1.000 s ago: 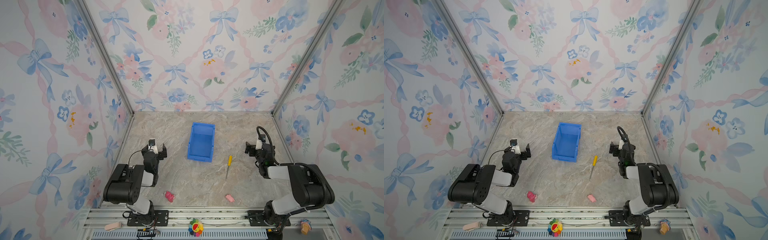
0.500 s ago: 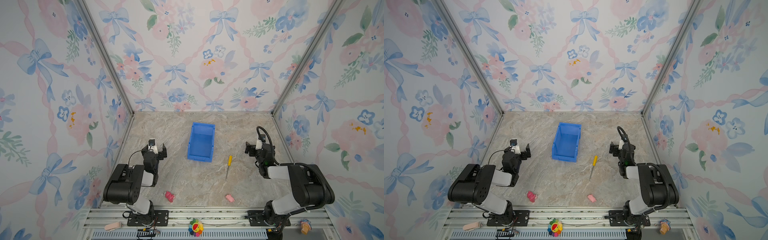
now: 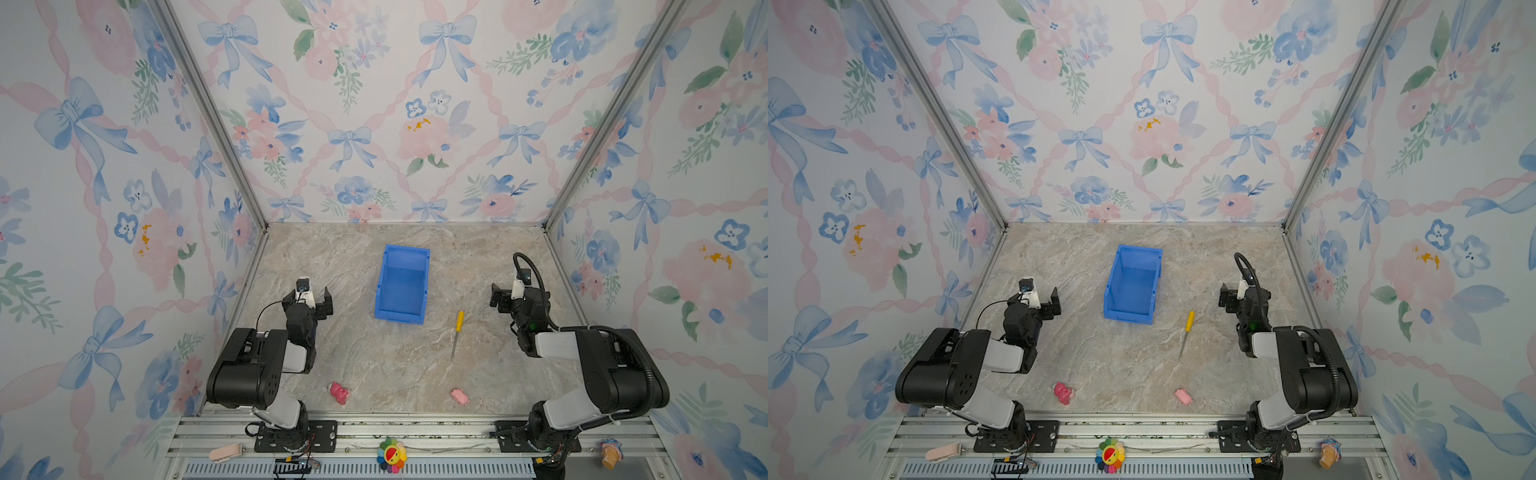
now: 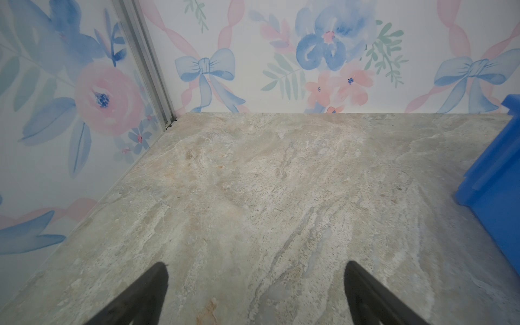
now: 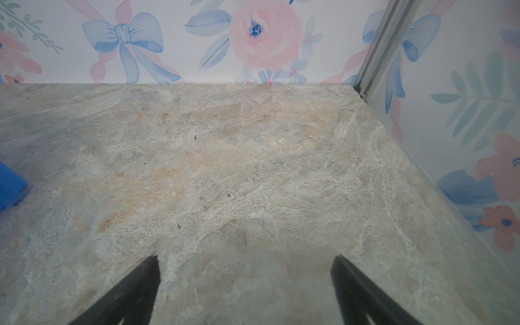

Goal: Put the screwdriver in the bin

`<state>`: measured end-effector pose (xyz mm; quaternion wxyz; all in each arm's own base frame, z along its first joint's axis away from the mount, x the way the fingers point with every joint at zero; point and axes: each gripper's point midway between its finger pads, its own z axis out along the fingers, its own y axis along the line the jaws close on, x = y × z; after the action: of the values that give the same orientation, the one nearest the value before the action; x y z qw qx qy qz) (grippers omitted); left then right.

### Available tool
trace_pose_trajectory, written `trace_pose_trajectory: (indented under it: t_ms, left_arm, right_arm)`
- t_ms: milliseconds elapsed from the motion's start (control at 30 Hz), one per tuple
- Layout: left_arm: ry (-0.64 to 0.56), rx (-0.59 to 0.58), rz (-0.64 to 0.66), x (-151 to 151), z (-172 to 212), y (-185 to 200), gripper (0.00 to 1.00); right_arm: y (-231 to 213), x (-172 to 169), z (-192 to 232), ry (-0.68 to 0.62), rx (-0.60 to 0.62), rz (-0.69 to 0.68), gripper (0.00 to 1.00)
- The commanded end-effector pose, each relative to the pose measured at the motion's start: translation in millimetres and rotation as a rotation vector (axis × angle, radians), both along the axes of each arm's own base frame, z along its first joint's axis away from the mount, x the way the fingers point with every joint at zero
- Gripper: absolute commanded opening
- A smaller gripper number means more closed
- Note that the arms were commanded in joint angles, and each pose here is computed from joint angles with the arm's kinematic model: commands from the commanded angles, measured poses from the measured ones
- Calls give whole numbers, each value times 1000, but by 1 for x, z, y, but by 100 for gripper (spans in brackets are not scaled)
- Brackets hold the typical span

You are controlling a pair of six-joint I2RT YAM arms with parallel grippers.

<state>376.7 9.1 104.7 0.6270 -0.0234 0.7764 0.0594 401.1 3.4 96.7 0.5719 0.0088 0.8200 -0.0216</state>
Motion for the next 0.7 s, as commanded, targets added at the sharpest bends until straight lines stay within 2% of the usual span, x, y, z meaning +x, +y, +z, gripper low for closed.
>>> trace_pose_trajectory:
  t_ms: [0, 233, 400, 567, 667]
  left_arm:
    - [-19, -2, 0, 0, 4, 1, 98]
    - [-16, 4, 2, 1, 6, 1, 98]
    - [4, 3, 42, 5, 13, 8, 98]
    - [137, -3, 57, 17, 8, 9, 98]
    - [147, -18, 38, 14, 13, 4, 98]
  right_arm:
    - [-1, -1, 1, -15, -7, 0, 97]
    - [-1, 1, 5, -10, -11, -8, 97]
    - [0, 7, 15, 133, -12, -18, 97]
    - [6, 1, 24, 218, -2, -34, 97]
    - [5, -5, 33, 260, 36, -92, 97]
